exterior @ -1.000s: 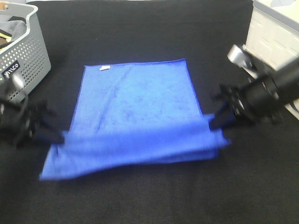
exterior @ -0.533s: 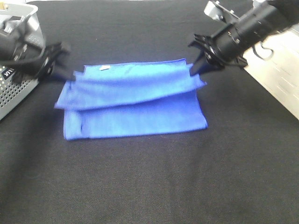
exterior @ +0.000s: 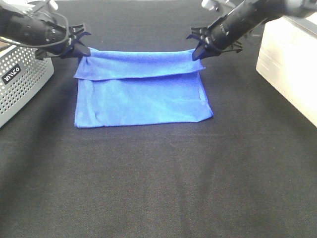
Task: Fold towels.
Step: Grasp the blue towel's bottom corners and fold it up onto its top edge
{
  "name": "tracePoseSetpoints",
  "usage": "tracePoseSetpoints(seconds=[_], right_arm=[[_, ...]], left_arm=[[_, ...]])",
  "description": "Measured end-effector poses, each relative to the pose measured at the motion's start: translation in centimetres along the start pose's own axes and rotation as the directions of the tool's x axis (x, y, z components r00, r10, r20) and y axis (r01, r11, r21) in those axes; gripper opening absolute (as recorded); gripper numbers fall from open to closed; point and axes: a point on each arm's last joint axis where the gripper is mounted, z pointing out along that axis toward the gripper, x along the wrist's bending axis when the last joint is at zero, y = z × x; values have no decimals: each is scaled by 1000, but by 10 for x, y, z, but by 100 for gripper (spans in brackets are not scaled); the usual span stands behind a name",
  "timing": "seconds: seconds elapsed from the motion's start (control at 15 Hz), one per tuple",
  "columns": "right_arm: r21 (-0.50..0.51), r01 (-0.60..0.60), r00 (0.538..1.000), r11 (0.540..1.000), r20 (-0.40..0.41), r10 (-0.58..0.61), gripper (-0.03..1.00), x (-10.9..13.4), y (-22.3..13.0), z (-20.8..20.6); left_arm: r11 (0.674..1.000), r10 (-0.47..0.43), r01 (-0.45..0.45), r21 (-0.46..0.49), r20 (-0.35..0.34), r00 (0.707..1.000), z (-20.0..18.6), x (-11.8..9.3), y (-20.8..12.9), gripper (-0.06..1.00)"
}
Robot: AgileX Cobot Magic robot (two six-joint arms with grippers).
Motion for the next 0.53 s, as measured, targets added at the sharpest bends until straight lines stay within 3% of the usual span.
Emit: tracePoseSetpoints(seconds=[0.2, 0.27, 0.47, 0.53], right_arm=[[-28, 6, 1000, 1000, 25, -5, 1, -18, -2, 34], [-42, 6, 999, 999, 34, -5, 8, -20, -2, 38], [-64, 12, 999, 998, 35, -10, 56, -19, 3, 36], [-48, 15, 1000, 999, 28, -13, 66, -18, 2, 35]], left_arm=[[1000, 9, -9, -25, -3, 1000, 37, 15, 4, 2], [1000, 9, -9, -21, -4, 1000, 42, 17, 2, 7], [999, 33, -33, -11, -1, 999, 46, 18, 0, 52], [999, 37, -37, 4, 11, 999, 46, 17, -2, 65]])
